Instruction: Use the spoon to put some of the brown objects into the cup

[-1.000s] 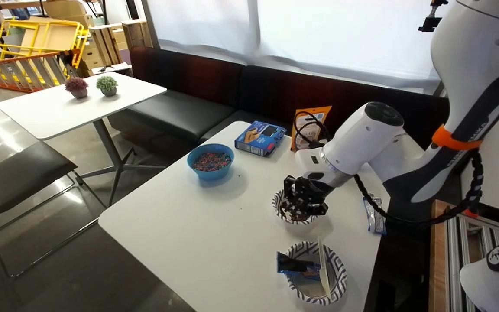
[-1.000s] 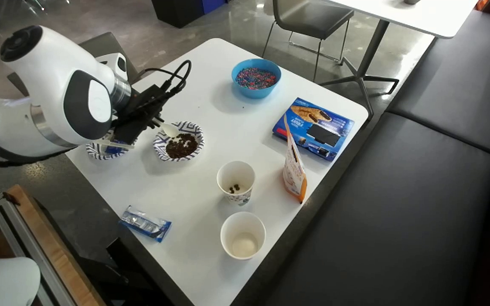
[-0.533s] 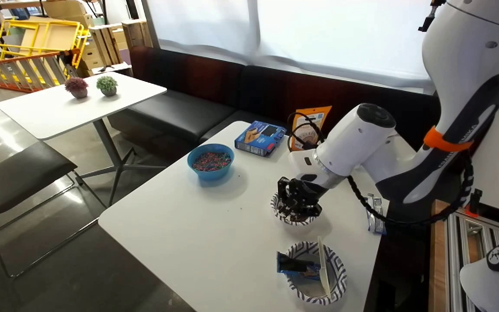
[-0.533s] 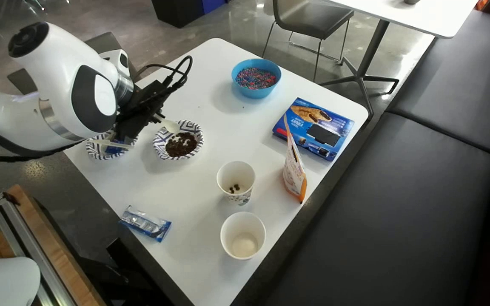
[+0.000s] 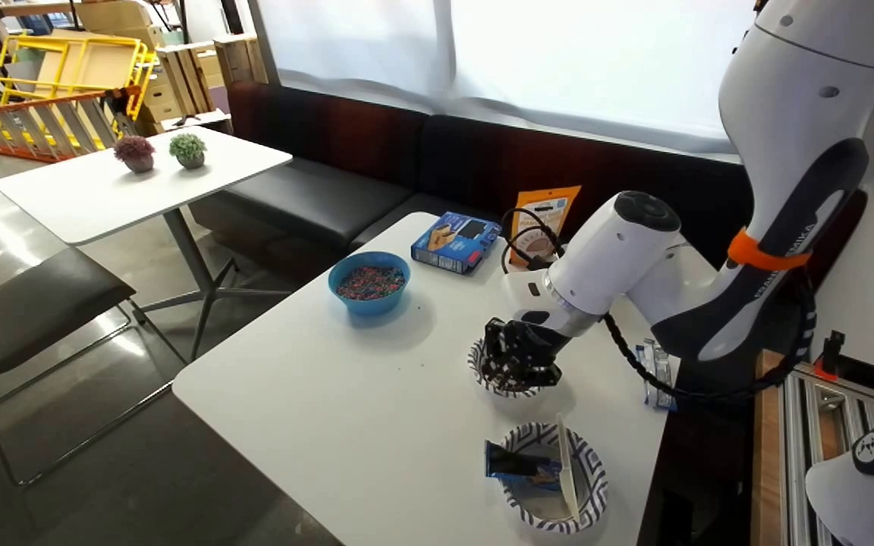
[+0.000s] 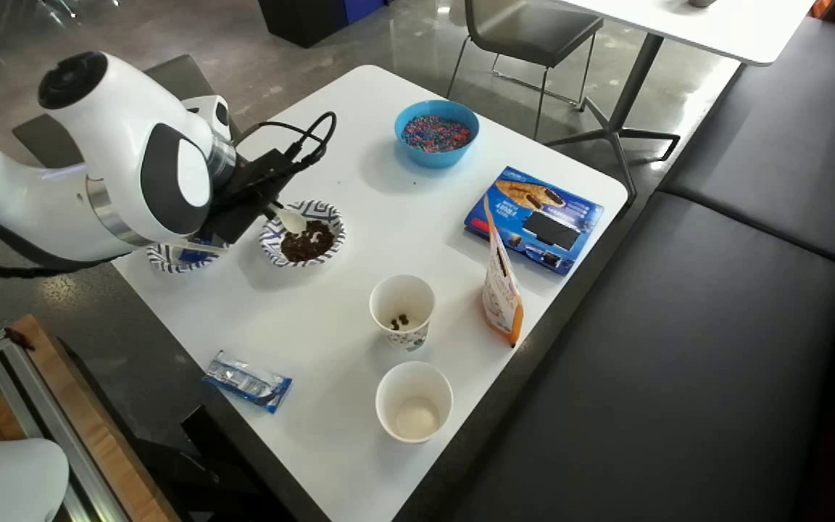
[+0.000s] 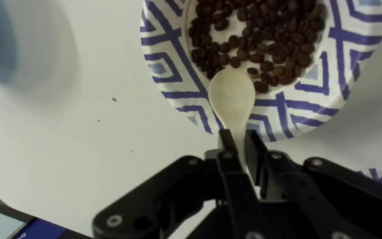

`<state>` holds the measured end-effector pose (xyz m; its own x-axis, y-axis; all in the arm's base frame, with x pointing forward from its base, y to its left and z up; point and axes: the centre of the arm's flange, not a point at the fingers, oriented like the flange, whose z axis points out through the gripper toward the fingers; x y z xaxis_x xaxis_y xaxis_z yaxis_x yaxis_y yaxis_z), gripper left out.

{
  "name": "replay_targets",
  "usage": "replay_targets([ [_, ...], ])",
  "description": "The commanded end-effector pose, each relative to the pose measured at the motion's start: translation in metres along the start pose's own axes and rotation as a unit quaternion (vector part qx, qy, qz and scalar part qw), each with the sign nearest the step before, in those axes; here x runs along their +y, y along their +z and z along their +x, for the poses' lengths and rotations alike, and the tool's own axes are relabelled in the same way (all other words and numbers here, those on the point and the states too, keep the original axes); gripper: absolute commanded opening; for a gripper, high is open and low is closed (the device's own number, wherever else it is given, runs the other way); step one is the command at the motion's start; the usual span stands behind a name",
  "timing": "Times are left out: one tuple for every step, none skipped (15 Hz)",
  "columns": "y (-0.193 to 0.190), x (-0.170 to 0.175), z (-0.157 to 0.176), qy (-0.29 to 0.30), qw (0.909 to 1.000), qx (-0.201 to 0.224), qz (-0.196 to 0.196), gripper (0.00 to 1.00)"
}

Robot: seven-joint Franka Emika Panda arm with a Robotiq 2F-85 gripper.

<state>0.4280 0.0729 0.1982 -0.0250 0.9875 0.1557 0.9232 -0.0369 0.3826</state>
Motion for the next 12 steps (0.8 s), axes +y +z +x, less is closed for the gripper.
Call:
replay_targets([
  [-0.0041,0.015,-0.0079,0.008,0.9999,-0.008,0.005,0.03],
  [-0.0048,0.0158,-0.0097,0.009,0.9999,-0.011,0.004,0.03],
  [-0.005,0.0164,-0.011,0.009,0.9999,-0.014,0.003,0.03],
  [-0.0056,0.0166,-0.012,0.009,0.9998,-0.018,0.004,0.03],
  [-0.0062,0.0169,-0.0126,0.008,0.9997,-0.022,0.004,0.03],
  [-0.0061,0.0174,-0.0129,0.007,0.9995,-0.029,0.006,0.03],
  [-0.0053,0.0184,-0.0135,0.006,0.9994,-0.034,0.009,0.03],
  [-0.0041,0.0194,-0.0136,0.005,0.9992,-0.037,0.011,0.03],
  [-0.0028,0.0202,-0.0139,0.004,0.999,-0.042,0.013,0.03],
  [-0.002,0.0207,-0.0139,0.003,0.9988,-0.046,0.015,0.03],
  [-0.0021,0.0209,-0.0138,0.002,0.9986,-0.051,0.015,0.03],
  [-0.0021,0.0215,-0.0138,0.002,0.9983,-0.055,0.016,0.03],
])
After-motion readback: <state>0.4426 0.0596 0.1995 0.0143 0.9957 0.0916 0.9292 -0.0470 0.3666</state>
